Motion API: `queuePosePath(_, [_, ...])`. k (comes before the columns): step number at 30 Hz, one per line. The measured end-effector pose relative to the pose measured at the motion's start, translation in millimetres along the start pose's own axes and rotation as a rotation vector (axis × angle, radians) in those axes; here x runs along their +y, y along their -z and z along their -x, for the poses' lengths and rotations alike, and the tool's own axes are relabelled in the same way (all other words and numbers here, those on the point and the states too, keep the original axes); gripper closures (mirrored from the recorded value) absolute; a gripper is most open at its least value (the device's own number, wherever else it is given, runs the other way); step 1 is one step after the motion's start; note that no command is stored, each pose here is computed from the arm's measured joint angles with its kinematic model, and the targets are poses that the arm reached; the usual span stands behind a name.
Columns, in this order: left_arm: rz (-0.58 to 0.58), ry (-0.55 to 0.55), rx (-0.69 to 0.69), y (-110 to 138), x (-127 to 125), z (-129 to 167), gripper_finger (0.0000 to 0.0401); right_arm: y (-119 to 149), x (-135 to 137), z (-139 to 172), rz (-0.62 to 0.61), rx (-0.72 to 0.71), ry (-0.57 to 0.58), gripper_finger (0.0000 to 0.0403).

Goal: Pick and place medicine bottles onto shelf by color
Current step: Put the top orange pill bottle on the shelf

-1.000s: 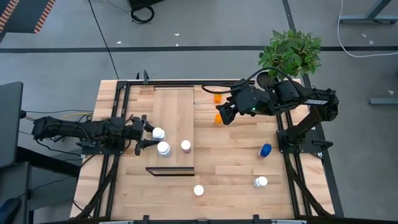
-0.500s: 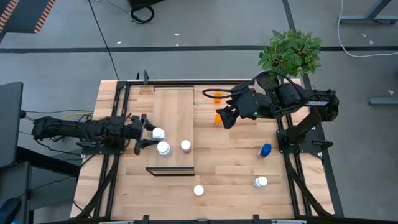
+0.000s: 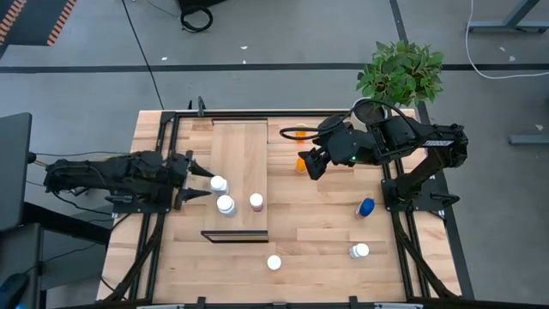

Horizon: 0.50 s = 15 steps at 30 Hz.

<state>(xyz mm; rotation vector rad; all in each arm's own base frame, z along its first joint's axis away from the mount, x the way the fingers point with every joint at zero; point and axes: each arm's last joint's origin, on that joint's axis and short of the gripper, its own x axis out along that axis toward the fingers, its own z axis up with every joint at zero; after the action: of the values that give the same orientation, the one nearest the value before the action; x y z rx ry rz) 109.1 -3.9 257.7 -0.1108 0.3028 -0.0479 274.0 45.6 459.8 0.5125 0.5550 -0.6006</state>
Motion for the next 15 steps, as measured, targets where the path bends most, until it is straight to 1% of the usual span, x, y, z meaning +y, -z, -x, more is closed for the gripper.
queuePosePath(4, [-0.016, -0.014, 0.033, -21.6, -2.8, 20.2, 0.0115, -1.3, 0.7, -0.1, 0.011, -0.018, 0.0, 0.0097])
queuePosePath(8, [-0.017, -0.051, 0.035, -43.7, -5.1, 44.0, 0.0115, -5.9, 0.4, -1.6, -0.01, -0.059, 0.005, 0.0097])
queuePosePath(12, [-0.017, -0.09, -0.013, -67.2, -7.5, 70.9, 0.0115, -12.9, -1.2, -4.4, -0.045, -0.099, 0.007, 0.0097])
queuePosePath(15, [-0.01, -0.127, -0.075, -83.4, -8.8, 89.7, 0.0115, -19.5, -3.1, -7.2, -0.079, -0.133, 0.006, 0.0097])
